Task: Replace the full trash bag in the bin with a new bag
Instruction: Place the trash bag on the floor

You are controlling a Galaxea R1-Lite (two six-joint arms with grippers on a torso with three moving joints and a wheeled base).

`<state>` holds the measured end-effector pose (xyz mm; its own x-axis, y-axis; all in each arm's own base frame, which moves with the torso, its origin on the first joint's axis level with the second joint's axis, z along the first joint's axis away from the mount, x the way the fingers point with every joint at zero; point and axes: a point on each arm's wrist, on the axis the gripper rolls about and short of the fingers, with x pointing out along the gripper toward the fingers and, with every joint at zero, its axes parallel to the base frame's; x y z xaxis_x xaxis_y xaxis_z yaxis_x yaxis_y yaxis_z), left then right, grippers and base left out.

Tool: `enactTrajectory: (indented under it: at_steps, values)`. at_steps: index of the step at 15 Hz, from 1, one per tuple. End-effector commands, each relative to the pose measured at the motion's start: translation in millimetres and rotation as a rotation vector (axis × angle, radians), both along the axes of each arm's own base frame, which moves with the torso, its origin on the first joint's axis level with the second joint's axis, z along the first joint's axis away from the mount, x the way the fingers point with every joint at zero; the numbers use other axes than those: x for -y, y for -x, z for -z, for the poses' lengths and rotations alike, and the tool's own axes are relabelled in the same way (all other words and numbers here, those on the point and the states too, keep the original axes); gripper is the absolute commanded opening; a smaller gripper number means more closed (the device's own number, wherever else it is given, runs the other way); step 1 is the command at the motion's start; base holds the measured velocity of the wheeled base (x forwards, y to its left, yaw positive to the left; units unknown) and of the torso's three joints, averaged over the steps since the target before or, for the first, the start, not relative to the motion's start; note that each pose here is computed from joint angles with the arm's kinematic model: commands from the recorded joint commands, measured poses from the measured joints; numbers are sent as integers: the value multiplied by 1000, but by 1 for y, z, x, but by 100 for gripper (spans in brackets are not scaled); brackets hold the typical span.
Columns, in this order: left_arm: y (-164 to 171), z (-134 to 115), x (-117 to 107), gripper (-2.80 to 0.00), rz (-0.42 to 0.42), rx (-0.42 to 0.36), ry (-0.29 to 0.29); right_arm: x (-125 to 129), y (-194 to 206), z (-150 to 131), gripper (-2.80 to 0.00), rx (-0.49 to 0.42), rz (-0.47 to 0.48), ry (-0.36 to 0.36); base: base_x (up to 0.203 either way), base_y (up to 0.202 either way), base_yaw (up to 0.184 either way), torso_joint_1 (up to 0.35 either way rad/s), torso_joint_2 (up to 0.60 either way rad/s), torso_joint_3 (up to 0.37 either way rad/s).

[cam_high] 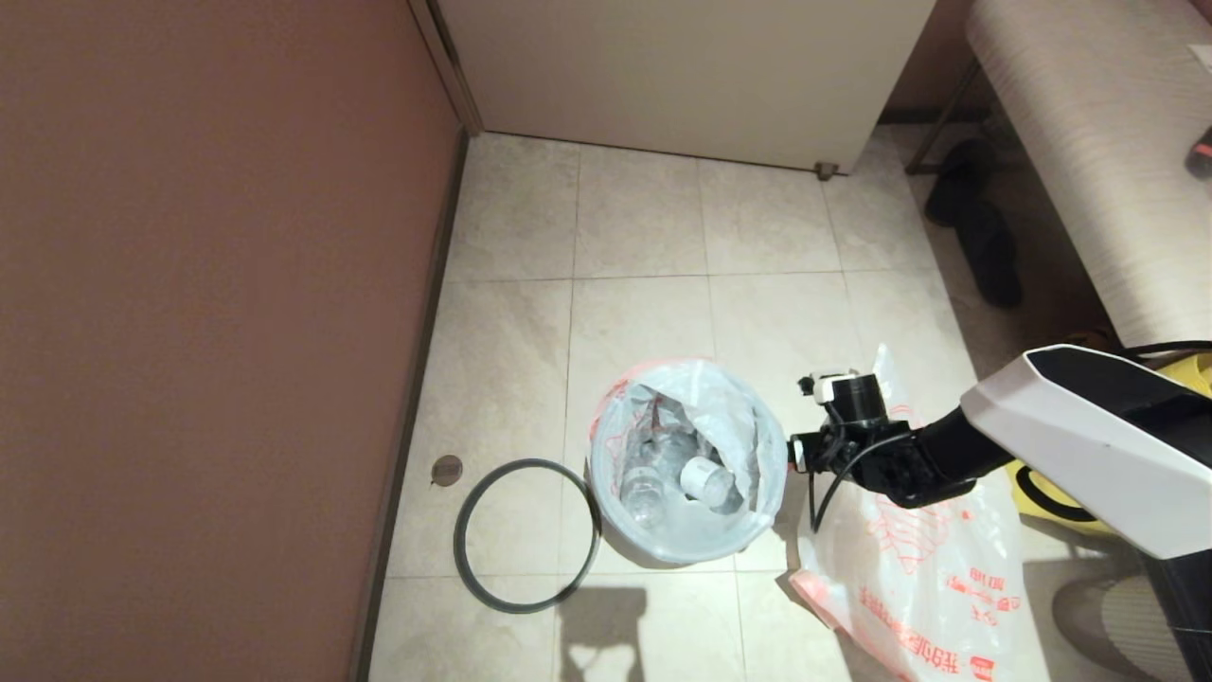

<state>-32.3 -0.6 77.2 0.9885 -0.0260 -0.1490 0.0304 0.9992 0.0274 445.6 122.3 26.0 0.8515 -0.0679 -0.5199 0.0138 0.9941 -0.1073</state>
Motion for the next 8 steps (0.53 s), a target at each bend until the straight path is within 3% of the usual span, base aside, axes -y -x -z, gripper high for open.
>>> enactTrajectory:
  at_steps: [1, 3, 8]
  values:
    - [0, 0, 0, -280, 0, -2, 1, -8, 7, -43, 0, 106, 47, 19, 0, 0, 0, 0, 0, 0]
    - [0, 0, 0, -280, 0, -2, -1, -20, 16, -61, 0, 153, 79, 77, 0, 0, 0, 0, 0, 0]
    - [0, 0, 0, -280, 0, -2, 1, -31, 24, -71, 0, 188, 130, 181, 0, 0, 0, 0, 0, 0]
